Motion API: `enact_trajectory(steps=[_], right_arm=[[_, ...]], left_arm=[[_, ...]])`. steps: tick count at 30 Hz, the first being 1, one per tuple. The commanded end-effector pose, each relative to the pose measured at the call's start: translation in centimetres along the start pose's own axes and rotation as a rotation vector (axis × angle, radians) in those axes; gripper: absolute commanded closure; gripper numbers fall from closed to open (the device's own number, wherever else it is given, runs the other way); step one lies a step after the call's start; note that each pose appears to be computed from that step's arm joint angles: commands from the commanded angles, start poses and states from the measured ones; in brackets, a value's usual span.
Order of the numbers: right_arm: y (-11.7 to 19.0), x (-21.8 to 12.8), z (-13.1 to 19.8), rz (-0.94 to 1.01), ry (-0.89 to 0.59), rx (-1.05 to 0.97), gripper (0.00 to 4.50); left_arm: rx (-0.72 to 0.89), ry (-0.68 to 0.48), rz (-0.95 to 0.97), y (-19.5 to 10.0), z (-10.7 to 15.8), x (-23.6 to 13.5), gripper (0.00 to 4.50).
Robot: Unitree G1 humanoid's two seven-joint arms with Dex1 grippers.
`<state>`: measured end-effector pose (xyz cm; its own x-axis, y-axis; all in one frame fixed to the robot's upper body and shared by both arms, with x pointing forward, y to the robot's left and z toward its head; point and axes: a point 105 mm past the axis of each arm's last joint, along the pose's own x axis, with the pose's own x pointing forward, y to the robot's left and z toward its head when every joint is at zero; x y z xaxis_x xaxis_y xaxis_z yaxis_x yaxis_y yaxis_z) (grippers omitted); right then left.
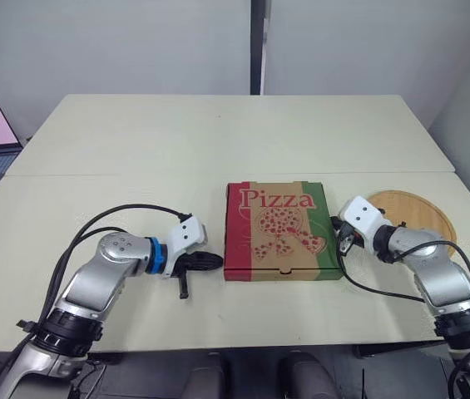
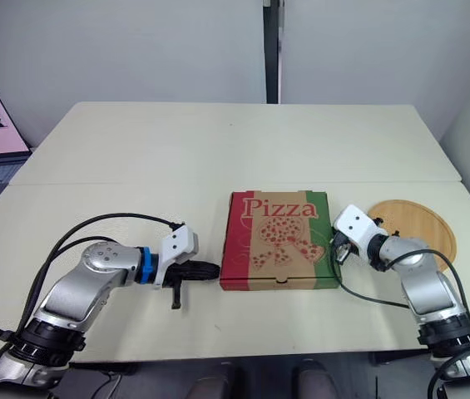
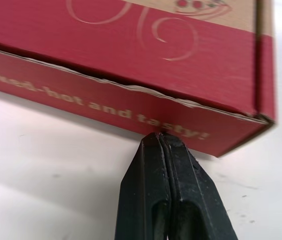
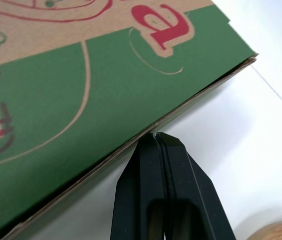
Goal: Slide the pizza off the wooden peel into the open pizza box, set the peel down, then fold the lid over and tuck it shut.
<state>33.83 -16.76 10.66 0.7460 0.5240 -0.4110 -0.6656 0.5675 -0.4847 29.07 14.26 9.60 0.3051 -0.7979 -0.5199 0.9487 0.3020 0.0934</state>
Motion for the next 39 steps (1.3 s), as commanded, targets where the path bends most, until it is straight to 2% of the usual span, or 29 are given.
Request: enact_trajectory(steps=[1, 7, 12, 16, 19, 22, 24, 28, 34, 39], right_arm=[[2.3, 0.1, 2.0, 0.091, -0.065, -0.010, 4.47], [2.5, -0.1, 1.7, 0.078, -0.037, -0.005, 4.47], [0.8, -1.6, 0.9, 0.004, 0.010, -0.012, 4.47], [-0.7, -4.1, 1.1, -0.051, 0.012, -0.002, 4.47], [-2.4, -8.3, 0.8, -0.107, 0.007, -0.002, 4.47], [-4.0, -12.5, -0.9, -0.172, 0.050, 0.004, 4.47], [-5.3, -15.2, -2.5, -0.236, 0.097, -0.012, 4.47], [-6.5, -19.9, -5.7, -0.277, 0.187, 0.100, 4.47], [-7.4, -22.9, -9.8, -0.358, 0.326, 0.126, 4.47], [-7.9, -23.1, -10.6, -0.372, 0.336, 0.141, 4.47]], left_arm=[[0.053, -0.045, 0.001, 0.2, 1.5, -0.7, 4.50], [0.060, -0.038, 0.014, 0.6, 1.3, -0.8, 4.50], [0.052, -0.008, 0.072, 1.5, 0.6, -2.6, 4.50], [0.028, 0.041, 0.184, 3.2, -0.7, -6.0, 4.50], [0.030, 0.145, 0.352, 4.7, -2.9, -10.7, 4.50], [-0.015, 0.200, 0.473, 4.5, -5.0, -13.9, 4.50], [-0.054, 0.184, 0.537, 4.0, -5.8, -15.3, 4.50], [-0.140, 0.166, 0.623, 3.3, -7.4, -16.7, 4.50], [-0.229, 0.150, 0.651, 2.1, -8.9, -16.7, 4.50], [-0.254, 0.127, 0.654, 1.4, -9.2, -16.3, 4.50]])
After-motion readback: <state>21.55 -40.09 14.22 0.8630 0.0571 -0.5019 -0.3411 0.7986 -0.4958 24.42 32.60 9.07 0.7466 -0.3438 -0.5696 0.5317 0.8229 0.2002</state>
